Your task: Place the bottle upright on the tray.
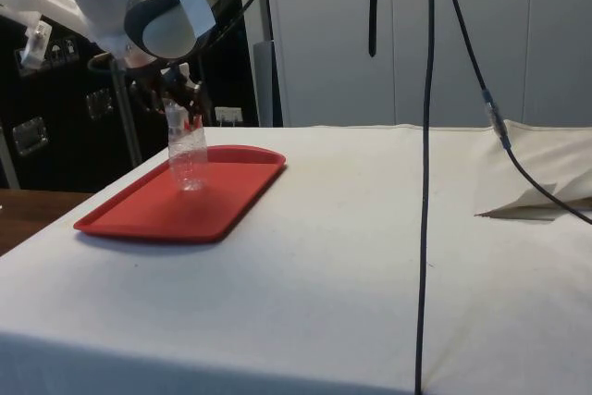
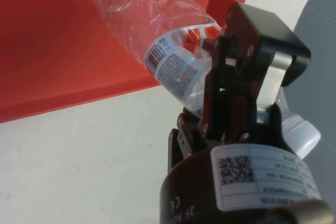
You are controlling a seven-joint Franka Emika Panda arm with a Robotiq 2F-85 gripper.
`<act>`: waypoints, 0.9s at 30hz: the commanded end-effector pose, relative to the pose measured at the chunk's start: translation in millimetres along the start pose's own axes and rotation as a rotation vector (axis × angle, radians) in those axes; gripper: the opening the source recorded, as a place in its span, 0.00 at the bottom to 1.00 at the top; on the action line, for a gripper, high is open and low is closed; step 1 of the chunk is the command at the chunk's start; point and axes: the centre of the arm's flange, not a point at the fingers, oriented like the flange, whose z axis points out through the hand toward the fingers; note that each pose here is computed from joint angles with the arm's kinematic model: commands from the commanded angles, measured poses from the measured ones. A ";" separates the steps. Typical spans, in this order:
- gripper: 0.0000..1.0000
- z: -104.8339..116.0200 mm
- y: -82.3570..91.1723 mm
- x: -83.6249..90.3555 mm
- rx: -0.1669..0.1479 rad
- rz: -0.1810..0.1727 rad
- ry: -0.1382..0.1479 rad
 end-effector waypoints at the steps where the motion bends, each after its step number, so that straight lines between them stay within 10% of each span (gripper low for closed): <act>1: 0.33 0.1 -0.3 -0.1 0.002 0.000 -0.004; 27: 0.33 3.2 0.9 -1.0 -0.012 -0.005 0.009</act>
